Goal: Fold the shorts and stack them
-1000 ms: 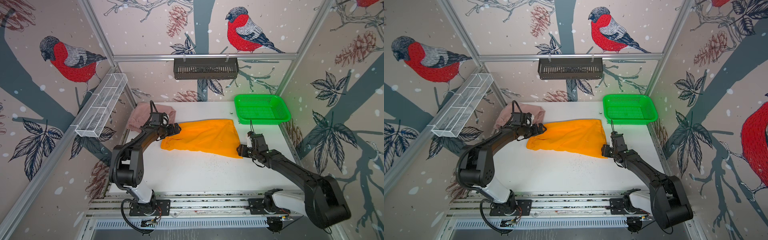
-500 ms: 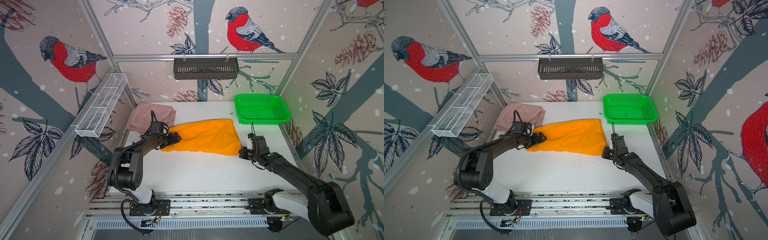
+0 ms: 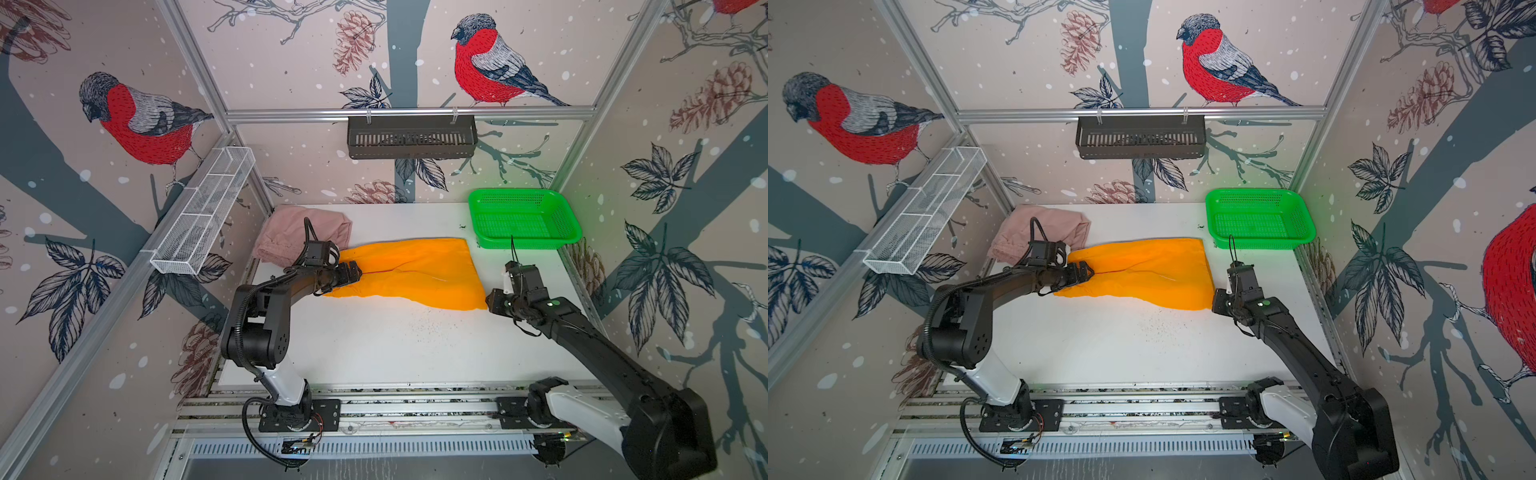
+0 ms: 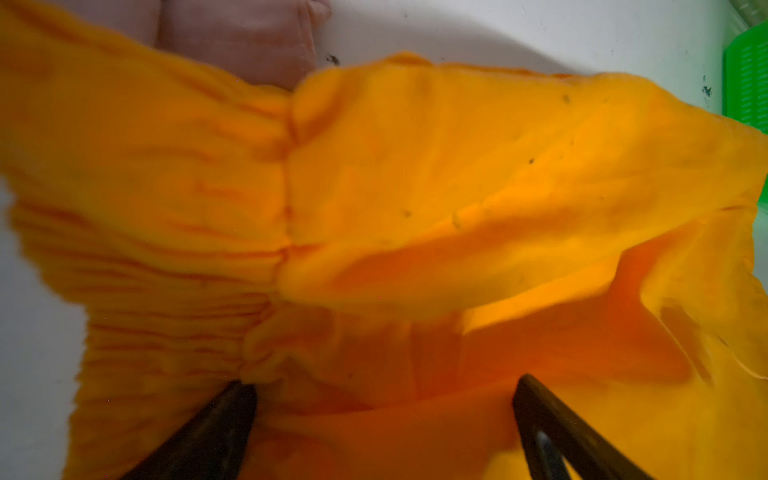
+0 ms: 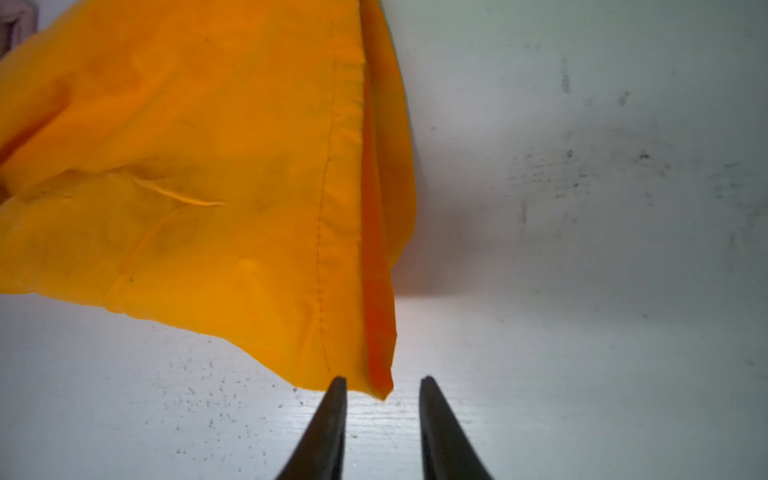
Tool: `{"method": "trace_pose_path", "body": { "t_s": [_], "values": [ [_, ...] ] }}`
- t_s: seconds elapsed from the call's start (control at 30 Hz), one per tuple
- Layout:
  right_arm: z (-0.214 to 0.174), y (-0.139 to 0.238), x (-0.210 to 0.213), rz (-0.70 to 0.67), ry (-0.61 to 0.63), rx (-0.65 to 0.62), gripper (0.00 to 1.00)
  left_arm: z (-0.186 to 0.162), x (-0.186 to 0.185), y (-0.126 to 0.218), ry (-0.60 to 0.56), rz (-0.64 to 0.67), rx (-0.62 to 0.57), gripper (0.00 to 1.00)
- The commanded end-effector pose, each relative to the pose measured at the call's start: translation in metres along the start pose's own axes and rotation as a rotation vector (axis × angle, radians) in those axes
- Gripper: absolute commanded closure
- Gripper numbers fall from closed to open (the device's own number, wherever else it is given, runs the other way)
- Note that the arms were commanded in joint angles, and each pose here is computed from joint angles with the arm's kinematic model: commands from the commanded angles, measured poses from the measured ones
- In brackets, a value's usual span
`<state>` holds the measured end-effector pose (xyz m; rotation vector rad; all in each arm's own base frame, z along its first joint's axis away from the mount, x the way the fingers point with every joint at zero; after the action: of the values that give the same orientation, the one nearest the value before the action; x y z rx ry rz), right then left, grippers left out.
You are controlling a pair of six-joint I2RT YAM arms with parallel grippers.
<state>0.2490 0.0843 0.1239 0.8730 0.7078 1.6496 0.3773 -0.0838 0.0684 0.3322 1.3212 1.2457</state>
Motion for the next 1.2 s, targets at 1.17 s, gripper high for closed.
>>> {"method": "trace_pose_path", "body": {
  "t_s": [1.17],
  "values": [
    [-0.002, -0.093, -0.016, 0.269, -0.217, -0.111, 0.57, -0.023, 0.020, 0.001, 0.012, 0.103, 0.105, 0.02]
  ]
}}
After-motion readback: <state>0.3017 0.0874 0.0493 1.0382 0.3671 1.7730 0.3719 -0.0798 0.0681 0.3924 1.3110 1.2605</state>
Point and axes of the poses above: each gripper's point midway between its finger pads, its own y axis back along the fingers, its own x axis along the line the jaws close on, z = x × y, the point moved 3 cm from there along y, back along the fingers, and after that the axes turned 13 degrees about y, right-handed, at the moved point
